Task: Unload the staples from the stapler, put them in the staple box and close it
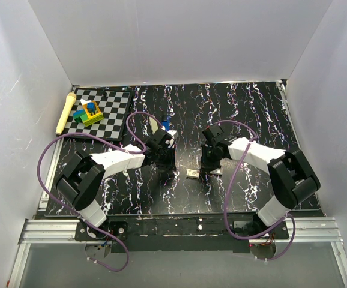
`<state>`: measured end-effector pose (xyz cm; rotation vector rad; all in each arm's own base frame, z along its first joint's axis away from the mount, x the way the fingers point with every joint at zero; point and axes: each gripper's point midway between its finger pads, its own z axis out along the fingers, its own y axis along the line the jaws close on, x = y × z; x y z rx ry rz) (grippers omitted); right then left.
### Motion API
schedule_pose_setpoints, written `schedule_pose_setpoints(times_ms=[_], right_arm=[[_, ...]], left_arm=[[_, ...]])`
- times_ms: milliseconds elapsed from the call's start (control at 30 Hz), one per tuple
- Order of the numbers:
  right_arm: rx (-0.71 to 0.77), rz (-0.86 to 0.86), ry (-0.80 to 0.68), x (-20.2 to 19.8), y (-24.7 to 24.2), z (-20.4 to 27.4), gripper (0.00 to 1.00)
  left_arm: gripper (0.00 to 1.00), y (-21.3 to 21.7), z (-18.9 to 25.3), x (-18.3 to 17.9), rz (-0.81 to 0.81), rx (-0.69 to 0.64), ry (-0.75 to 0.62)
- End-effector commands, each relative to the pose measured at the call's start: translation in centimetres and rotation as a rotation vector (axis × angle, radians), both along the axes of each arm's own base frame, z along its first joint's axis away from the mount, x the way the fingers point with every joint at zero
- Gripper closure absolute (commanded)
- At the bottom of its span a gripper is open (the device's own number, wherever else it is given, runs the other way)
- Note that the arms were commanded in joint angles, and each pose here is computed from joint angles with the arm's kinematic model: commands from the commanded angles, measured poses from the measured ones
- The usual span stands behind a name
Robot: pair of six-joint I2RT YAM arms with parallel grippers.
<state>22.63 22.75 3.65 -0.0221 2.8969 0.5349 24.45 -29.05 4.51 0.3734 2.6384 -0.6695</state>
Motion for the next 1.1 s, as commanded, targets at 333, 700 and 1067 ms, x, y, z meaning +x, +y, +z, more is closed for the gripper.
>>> schedule_pose_setpoints(times_ms=[333, 700, 1067], right_arm=[[-0.174, -0.068, -0.213, 1.1, -6.2, 6.5, 0.78], [-0.196, -0.16, -0.166, 0.9, -9.3, 4.5, 0.6], [-0.245, -0.18, -0.11, 1.7, -9.5, 1.7, 0.59]], left_arm=[[0.82, -0.6, 2.1, 0.6, -0.002, -0.049, -0.058], [0.41, -0.9, 2.8, 0.6, -0.001, -0.066, -0.077], [0.38, -0.5, 2.5, 0.2, 0.003, -0.068, -0.078]])
